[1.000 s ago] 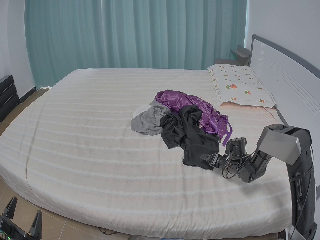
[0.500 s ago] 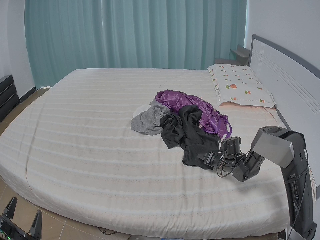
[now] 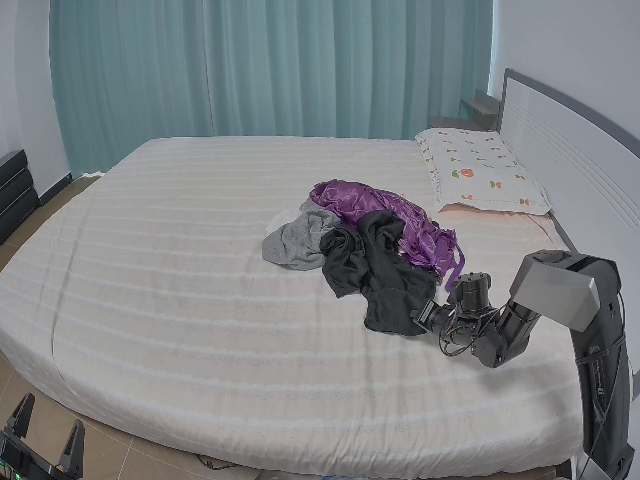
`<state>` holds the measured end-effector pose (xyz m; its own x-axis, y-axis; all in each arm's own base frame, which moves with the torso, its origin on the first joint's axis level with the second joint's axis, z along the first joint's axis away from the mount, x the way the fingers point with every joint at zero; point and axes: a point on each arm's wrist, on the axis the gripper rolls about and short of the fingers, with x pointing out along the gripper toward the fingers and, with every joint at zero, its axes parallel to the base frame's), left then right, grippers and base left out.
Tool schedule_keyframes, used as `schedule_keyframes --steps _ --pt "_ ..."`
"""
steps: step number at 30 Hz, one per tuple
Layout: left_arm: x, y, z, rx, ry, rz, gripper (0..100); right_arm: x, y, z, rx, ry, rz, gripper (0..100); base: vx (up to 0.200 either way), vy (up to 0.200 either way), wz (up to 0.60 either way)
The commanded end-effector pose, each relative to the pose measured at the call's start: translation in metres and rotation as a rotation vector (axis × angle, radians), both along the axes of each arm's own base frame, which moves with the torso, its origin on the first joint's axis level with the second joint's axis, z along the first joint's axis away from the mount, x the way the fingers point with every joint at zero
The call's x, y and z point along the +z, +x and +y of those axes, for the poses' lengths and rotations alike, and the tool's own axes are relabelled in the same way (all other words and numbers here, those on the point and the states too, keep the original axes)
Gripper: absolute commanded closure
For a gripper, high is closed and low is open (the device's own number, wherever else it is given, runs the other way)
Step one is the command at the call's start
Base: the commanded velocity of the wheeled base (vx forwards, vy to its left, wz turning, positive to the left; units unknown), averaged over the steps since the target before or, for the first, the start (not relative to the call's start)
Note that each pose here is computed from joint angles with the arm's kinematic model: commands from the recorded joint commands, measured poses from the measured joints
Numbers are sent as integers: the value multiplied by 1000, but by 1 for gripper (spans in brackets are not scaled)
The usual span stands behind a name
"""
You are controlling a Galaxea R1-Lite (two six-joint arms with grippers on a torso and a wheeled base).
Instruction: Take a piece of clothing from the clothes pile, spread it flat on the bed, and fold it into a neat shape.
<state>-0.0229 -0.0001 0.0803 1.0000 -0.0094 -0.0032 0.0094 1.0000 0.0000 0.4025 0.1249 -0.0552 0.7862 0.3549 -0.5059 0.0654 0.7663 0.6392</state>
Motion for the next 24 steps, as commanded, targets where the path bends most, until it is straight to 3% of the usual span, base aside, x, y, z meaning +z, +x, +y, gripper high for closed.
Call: schedule_keyframes --steps 1,7,24 --pt "-5 0 0 -1 0 1 0 44 -28 -3 1 69 -61 100 0 0 0" --pt "-5 0 0 0 0 1 0 75 -70 1 40 139 -133 100 0 0 0" --pt "-5 0 0 0 0 1 0 157 -175 10 204 225 -319 100 0 0 0"
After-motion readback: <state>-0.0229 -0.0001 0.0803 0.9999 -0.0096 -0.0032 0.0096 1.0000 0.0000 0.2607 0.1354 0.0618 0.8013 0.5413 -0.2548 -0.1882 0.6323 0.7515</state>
